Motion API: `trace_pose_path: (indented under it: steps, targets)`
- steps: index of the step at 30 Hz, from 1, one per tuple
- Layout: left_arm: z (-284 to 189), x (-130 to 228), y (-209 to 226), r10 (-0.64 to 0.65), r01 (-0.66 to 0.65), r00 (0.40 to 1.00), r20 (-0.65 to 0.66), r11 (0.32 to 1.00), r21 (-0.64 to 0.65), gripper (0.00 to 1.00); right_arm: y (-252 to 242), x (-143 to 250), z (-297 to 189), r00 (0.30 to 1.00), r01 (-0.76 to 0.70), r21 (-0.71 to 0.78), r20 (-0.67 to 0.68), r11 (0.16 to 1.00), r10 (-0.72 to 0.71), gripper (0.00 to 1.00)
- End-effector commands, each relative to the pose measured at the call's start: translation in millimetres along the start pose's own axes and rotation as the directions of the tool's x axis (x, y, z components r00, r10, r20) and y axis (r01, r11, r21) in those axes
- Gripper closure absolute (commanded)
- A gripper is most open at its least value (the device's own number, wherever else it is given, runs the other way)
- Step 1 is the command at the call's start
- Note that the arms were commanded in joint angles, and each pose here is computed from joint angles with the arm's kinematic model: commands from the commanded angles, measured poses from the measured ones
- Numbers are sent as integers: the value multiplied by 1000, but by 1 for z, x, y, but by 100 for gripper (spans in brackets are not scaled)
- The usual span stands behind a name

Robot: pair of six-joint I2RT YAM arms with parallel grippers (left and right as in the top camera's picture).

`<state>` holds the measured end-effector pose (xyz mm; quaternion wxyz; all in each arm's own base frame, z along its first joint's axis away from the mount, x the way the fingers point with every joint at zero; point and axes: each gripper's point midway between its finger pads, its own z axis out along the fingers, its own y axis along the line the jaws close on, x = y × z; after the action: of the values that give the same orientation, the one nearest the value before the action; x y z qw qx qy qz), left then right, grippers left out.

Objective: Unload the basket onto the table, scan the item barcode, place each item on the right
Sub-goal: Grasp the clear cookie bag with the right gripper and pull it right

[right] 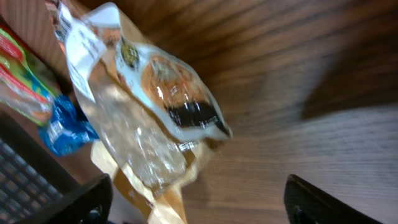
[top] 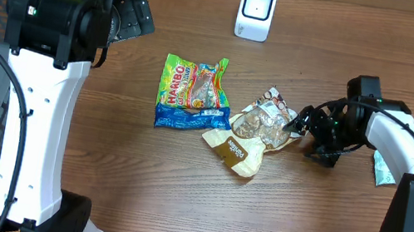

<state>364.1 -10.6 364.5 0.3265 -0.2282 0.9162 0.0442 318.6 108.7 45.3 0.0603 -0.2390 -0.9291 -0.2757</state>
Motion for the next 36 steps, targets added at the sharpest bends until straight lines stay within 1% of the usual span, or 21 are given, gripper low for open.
trace_pose_path:
  steps: [1,4,9,14,16,17,20,21,23,25,26,28,31,33,34,35,36]
  targets:
    - [-4,-4,1,-22,22,1000,15,1000,8,0,4,12,21,998,-68,10,-7,998,68,14]
    - [-4,-4,1,-22,22,1000,15,1000,8,0,6,21,42,995,-102,17,4,995,102,16]
    - [-4,-4,1,-22,22,1000,15,1000,8,0,8,32,69,993,-115,6,28,993,115,21]
    - [-4,-4,1,-22,22,1000,15,1000,8,0,15,28,75,994,-76,-11,72,997,77,24]
    - [-4,-4,1,-22,22,1000,15,1000,8,0,15,22,73,994,-65,-14,88,998,66,27]
    - [-4,-4,1,-22,22,1000,15,1000,8,0,14,19,70,994,-51,-17,95,999,52,29]
    - [-4,-4,1,-22,22,1000,15,1000,8,0,15,8,59,994,69,-56,92,996,-64,34]
    - [-4,-4,1,-22,22,1000,15,1000,8,0,12,4,54,992,94,-57,92,994,-89,37]
    - [-4,-4,1,-22,22,1000,15,1000,8,0,4,-5,44,988,120,-49,103,992,-114,38]
    - [-4,-4,1,-22,22,1000,15,1000,8,0,2,-12,34,973,209,-78,113,975,-199,39]
    - [-4,-4,1,-22,22,1000,15,1000,8,0,4,-16,28,956,280,-107,124,954,-267,39]
    - [-4,-4,1,-22,22,1000,15,1000,8,0,5,-24,17,924,371,-134,154,919,-351,39]
    - [-4,-4,1,-22,22,1000,15,1000,8,0,0,-33,10,925,362,-136,175,922,-337,39]
    - [-4,-4,1,-22,21,1000,15,1000,8,0,4,-27,9,934,346,-182,156,920,-320,39]
    - [-4,-4,1,-22,22,1000,15,1000,8,0,8,-22,8,939,340,-217,136,915,-317,40]
    - [-4,-4,1,-22,22,1000,15,1000,8,0,11,-13,8,951,308,-256,99,916,-293,49]
    - [-4,-4,1,-22,21,1000,15,1000,8,0,12,-4,9,969,247,-278,49,929,-243,59]
